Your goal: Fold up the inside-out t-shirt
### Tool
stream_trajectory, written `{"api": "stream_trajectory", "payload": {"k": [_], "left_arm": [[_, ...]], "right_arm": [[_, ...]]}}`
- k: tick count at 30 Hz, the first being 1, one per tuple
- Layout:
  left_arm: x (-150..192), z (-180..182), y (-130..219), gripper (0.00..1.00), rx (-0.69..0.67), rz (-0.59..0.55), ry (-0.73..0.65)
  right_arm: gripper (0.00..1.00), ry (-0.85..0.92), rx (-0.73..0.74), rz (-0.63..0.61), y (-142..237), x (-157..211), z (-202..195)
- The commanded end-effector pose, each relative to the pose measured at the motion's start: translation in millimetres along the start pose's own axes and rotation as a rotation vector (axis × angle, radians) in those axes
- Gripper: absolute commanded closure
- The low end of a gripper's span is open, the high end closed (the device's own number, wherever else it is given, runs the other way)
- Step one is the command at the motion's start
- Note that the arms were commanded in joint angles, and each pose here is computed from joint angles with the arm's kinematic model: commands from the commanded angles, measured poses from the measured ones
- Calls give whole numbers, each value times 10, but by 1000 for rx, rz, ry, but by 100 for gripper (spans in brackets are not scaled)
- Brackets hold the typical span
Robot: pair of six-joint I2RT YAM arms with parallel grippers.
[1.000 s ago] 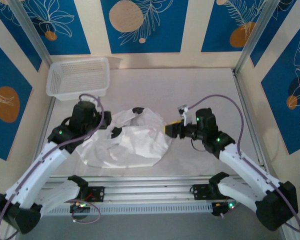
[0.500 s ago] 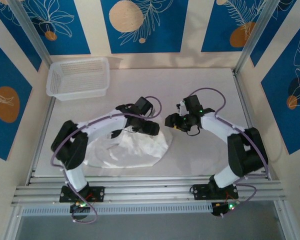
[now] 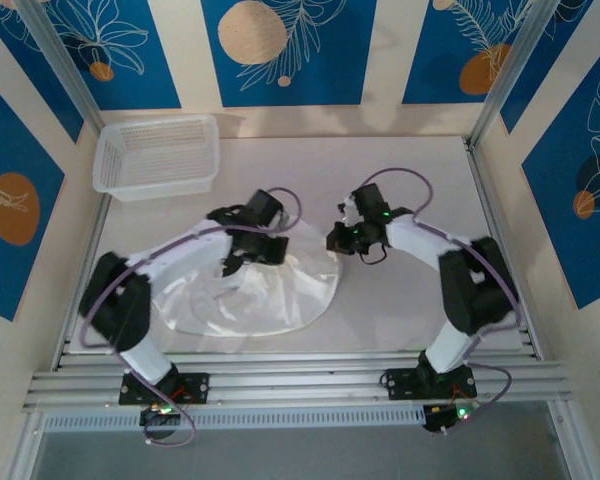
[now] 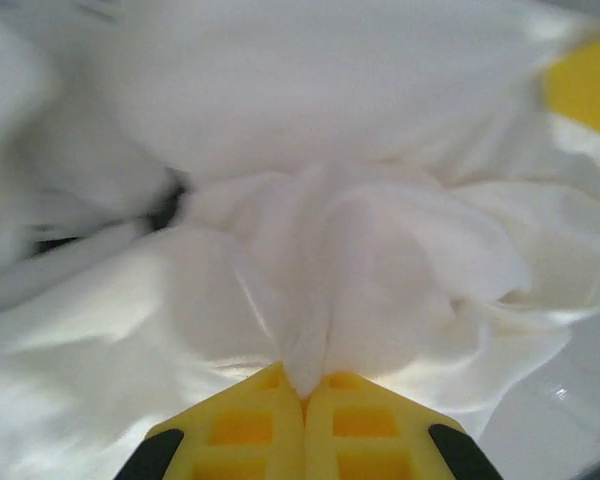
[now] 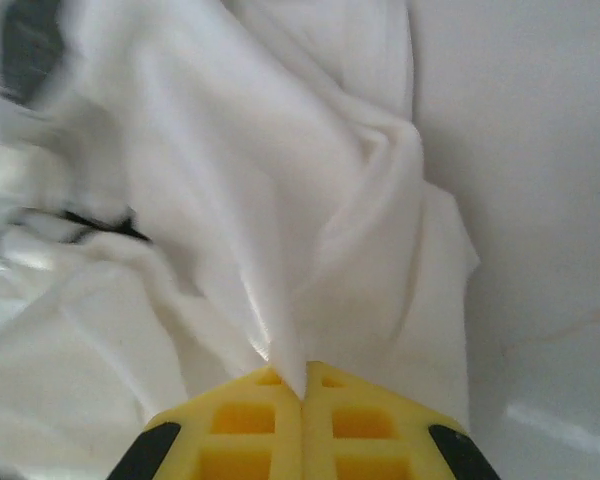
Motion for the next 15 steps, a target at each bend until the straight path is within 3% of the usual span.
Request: {"api": "stream_trajectory", "payload": {"k": [1,4,7,10,13,15], "left_arm": [[-94,299,696,100,-50,-177,24],[-87,416,1231,100,-100,-338,-36],[19,391,1424,100,-93,-404,-95],[216,418,1147,100,-22,-338,-58],[465,519,764,100,6,-236,41],[583,554,621,100,26,-209,89]], "right_arm": [[100,-25,-149,-304,772,-182,171],[100,33,-201,-518,1247,-137,233],[100,97,-244,-590,1367,20,234],[100,-39,-205,-545,1095,272,-86],[97,-268,-66,-450,801,567,-512],[76,-301,-32,-403,741,689,-612]]}}
Point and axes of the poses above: each hand's point on the last joint's axis, 136 mm out from that joint toward the fingers, its own y axis back along the fingers, its own z axis along the line the jaws close on, x = y × z, the point moved 8 cm from there along y, back along the fingers, and after that the axes turned 4 degrees about -y, right-handed, at the moved point
